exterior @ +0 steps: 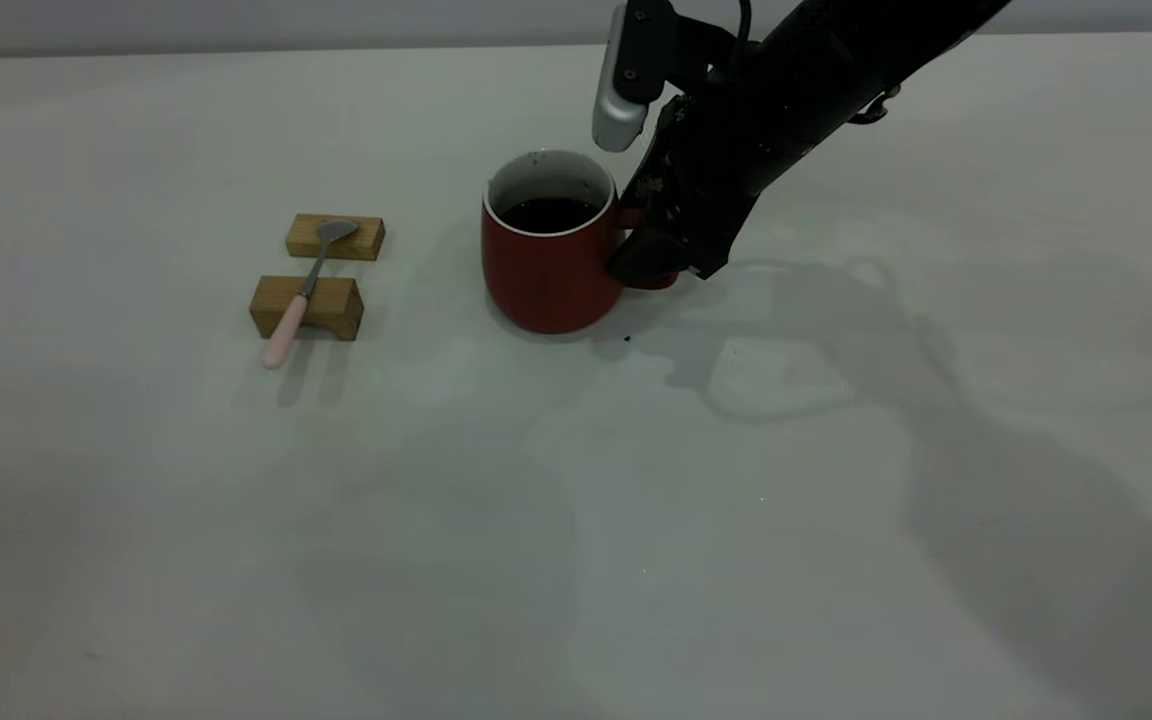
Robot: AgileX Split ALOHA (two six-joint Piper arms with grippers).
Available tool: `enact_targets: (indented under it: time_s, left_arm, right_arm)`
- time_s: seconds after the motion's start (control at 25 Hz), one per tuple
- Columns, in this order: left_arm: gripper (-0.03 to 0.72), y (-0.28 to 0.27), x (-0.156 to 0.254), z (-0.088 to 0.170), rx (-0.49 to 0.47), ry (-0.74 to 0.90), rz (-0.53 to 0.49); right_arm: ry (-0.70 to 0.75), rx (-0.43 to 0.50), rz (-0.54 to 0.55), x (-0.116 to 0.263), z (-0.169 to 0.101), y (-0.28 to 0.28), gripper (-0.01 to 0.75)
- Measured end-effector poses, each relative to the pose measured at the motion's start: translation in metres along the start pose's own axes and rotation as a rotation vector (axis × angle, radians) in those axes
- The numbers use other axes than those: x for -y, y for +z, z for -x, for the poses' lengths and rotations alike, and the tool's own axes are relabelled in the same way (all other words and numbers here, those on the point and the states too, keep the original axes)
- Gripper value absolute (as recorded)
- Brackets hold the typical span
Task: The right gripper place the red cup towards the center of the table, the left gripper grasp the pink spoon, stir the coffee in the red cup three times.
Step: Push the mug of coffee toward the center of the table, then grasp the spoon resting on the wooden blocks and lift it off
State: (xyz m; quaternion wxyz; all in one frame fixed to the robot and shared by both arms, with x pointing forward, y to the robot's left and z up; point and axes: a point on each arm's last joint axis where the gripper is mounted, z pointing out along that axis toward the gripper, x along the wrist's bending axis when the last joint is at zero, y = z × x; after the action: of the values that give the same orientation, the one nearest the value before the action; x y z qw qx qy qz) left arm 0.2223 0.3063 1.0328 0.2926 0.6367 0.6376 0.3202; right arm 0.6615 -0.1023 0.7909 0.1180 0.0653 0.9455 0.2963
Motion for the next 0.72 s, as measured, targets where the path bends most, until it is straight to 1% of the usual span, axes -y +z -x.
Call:
enact_targets:
  time_s: [0.12,0.24,0.32,0.44,0.48,0.52,0.56,0.64,0.68,0.72]
  left_arm:
    - [0.571,0.000,0.000,0.000,0.000,0.000,0.000]
    - [0.571,0.000,0.000,0.000,0.000,0.000,0.000]
    - [0.571,0.000,0.000,0.000,0.000,0.000,0.000]
    - [0.571,0.000,0.000,0.000,0.000,0.001,0.000]
    - [0.571,0.000,0.000,0.000,0.000,0.001,0.000]
    - [0.571,0.000,0.000,0.000,0.000,0.001,0.000]
    - [0.571,0.000,0.000,0.000,0.000,0.001,0.000]
    - [0.571,0.000,0.000,0.000,0.000,0.001,0.000]
    - [0.571,0.000,0.000,0.000,0.000,0.001,0.000]
    - [0.571,0.000,0.000,0.000,0.000,0.001,0.000]
  right_arm:
    - [0.076,-0.002,-0.001,0.000,0.008,-0.015,0.588]
    - [0.231,-0.027,0.018,-0.003,0.016,-0.046,0.588]
    - [0.372,-0.073,0.042,-0.010,0.019,-0.073,0.588]
    - [0.622,-0.185,0.057,-0.029,0.019,-0.120,0.588]
    - [0.696,-0.215,0.040,-0.037,0.017,-0.138,0.588]
    - [0.760,-0.237,0.001,-0.042,0.014,-0.153,0.588]
    - [0.796,-0.234,-0.036,-0.050,0.012,-0.171,0.587]
    - [0.880,-0.194,-0.166,-0.058,0.003,-0.208,0.587]
    - [0.924,-0.160,-0.236,-0.059,-0.001,-0.224,0.587]
    - [0.945,-0.107,-0.274,-0.063,-0.005,-0.244,0.587]
